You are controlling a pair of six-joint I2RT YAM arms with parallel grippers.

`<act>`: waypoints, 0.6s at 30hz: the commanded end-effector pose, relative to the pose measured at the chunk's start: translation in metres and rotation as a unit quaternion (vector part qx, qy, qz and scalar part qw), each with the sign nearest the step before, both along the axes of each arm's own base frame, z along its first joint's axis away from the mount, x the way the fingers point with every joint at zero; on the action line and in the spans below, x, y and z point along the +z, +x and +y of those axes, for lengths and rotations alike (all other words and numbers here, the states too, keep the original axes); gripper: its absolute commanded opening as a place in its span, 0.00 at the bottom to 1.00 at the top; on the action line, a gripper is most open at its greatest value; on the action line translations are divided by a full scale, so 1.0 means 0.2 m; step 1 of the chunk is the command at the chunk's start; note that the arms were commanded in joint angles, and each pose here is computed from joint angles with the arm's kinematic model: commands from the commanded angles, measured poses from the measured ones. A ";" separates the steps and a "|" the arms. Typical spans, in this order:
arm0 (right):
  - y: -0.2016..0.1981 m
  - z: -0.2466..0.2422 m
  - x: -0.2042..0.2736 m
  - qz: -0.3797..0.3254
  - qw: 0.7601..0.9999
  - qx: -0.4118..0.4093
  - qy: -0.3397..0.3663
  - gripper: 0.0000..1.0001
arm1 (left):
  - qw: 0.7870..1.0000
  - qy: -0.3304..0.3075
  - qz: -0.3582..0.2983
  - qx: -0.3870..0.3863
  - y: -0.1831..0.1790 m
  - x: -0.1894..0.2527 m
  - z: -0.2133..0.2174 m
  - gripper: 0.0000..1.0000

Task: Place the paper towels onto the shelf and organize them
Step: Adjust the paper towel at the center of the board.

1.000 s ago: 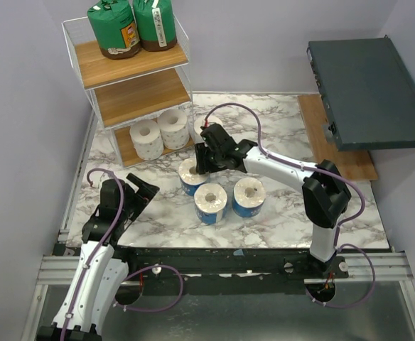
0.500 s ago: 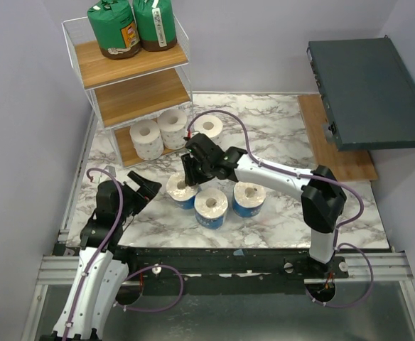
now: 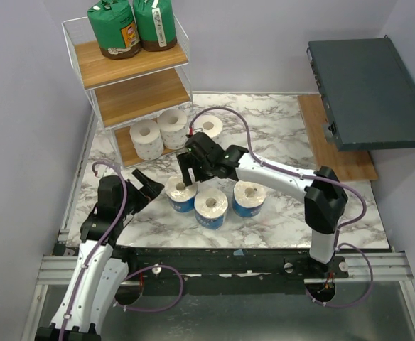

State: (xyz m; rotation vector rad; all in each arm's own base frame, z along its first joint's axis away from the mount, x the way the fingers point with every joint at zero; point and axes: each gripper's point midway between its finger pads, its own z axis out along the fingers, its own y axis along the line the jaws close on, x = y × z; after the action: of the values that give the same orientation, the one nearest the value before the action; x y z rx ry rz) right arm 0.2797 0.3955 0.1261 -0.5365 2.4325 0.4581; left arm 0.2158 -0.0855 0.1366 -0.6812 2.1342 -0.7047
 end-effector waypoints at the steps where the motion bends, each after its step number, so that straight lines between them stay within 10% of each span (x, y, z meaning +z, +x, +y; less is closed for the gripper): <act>1: 0.07 -0.07 0.30 -0.061 0.997 -0.045 0.021 0.90 | 0.999 0.031 -0.017 -0.016 0.00 0.11 -0.01 0.99; 18: 0.08 -0.68 0.47 -0.157 0.952 -0.235 0.116 0.97 | 0.983 0.152 0.096 -0.032 0.01 0.05 -0.18 0.98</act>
State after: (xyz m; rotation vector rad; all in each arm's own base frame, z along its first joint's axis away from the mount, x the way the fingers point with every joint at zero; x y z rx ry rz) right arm 0.2926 0.2817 0.2214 -0.0439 2.1195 0.3894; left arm 0.2182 -0.1298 0.1498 -0.4964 2.3559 -0.4718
